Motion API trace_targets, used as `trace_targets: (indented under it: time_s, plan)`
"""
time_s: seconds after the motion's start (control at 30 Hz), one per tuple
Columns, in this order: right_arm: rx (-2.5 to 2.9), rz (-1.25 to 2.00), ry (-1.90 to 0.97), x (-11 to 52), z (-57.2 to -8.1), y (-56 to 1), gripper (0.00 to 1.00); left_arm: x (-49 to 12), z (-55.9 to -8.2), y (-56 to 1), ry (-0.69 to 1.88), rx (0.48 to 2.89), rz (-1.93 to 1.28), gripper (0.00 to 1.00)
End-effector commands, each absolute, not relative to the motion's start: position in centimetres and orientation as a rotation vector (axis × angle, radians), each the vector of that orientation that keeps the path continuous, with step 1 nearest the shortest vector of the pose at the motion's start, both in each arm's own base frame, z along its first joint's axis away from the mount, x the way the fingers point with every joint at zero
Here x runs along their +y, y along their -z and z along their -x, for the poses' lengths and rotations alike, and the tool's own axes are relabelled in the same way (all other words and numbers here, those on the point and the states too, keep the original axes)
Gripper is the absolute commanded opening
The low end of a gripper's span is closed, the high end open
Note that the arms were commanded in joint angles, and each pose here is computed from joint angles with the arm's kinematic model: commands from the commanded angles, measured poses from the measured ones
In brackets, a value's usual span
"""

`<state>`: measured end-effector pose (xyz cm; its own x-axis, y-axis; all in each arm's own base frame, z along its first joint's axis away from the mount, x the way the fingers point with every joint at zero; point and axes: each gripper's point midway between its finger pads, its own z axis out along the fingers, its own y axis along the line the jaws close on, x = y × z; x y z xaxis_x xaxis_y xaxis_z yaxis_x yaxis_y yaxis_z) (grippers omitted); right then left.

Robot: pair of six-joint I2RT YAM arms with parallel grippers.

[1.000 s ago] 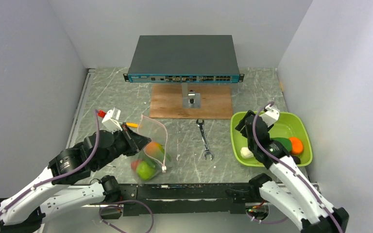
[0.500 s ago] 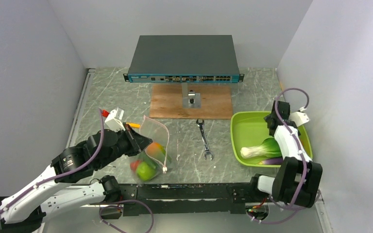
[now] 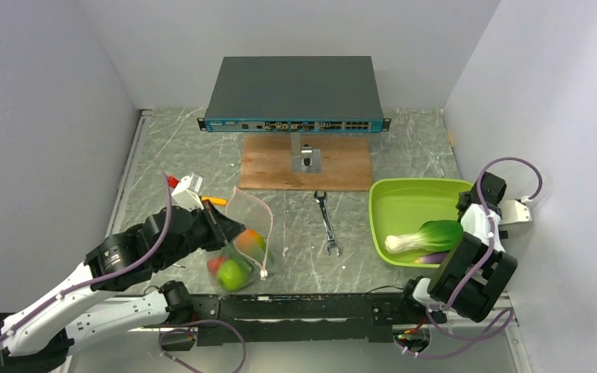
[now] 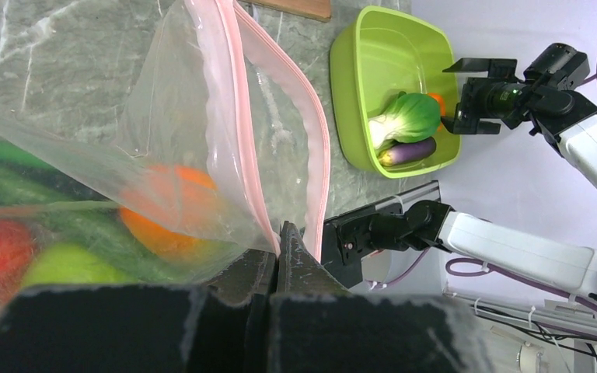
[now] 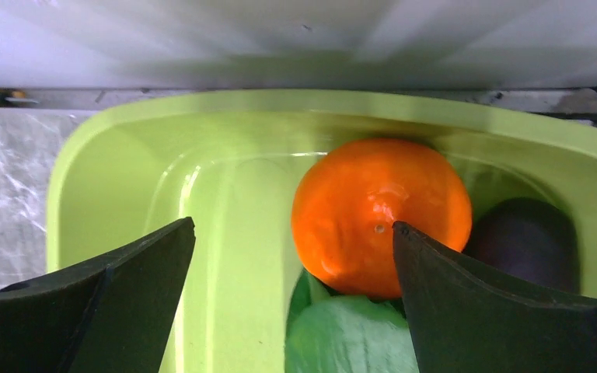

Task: Place the food in the zip-top bag and seal the zipper

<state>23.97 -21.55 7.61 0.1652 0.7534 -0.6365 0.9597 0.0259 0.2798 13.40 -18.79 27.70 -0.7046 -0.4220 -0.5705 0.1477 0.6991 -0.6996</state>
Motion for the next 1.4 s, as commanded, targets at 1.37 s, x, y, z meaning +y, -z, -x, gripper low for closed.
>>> trace_targets:
  time_s: [1.37]
  plan:
    - [1.647, -1.924, 0.565, -21.3, -22.0, -5.2, 1.0, -18.5, -12.8, -28.9, 1.044, 2.111, 0.215, 0.0]
